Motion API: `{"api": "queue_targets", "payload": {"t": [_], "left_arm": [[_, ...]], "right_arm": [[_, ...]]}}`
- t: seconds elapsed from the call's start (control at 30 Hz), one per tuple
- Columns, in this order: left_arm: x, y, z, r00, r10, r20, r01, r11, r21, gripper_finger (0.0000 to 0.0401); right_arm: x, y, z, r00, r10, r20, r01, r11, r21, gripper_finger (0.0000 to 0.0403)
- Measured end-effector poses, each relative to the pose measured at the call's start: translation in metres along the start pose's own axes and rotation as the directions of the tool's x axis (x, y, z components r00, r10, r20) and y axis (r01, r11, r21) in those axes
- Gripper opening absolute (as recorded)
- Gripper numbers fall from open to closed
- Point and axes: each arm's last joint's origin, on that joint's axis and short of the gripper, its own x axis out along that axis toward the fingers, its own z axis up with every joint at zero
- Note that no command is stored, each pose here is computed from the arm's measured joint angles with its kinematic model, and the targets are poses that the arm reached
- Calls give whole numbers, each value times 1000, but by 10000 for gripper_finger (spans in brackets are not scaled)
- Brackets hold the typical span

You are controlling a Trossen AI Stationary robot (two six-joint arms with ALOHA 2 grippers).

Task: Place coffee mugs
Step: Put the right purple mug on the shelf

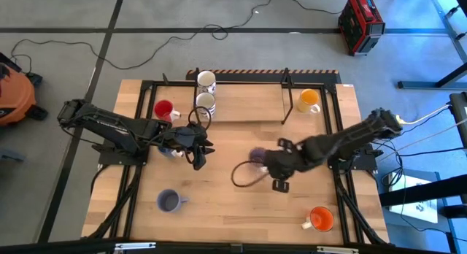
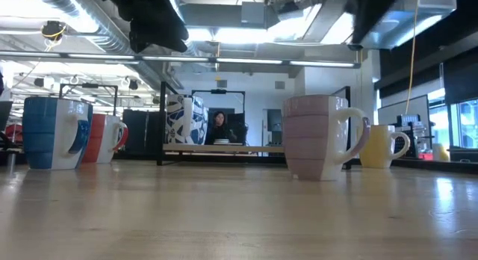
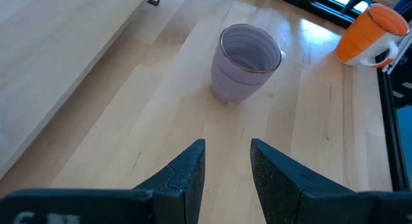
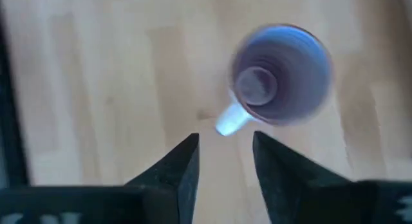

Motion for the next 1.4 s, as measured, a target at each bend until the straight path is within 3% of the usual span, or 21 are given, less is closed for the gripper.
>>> {"api": "queue_targets", "payload": {"t": [0.1, 0.23, 0.43, 0.6, 0.8, 1.4], "left_arm": [[0, 0, 0, 1000, -1, 1, 1, 1000, 0, 118], [0, 0, 0, 1000, -1, 1, 1, 1000, -2, 118], [0, 0, 0, 1000, -2, 1, 2, 1000, -8, 118], [0, 0, 0, 1000, -2, 1, 2, 1000, -8, 118], [0, 0, 0, 1000, -1, 1, 1, 1000, 20, 118], [2, 8, 6, 1000, 23, 21, -23, 1000, -3, 118]], "right_arm": [[5, 5, -25, 994, -97, 54, 89, 988, 127, 141], [23, 14, -53, 979, -153, 133, 114, 958, 262, 179], [62, 29, -84, 953, -126, 274, 14, 925, 379, 236], [80, 29, -102, 899, -194, 393, -6, 891, 453, 241], [92, 31, -105, 825, -304, 477, 46, 877, 479, 221], [132, 41, -107, 778, -374, 504, 102, 868, 487, 201]]}}
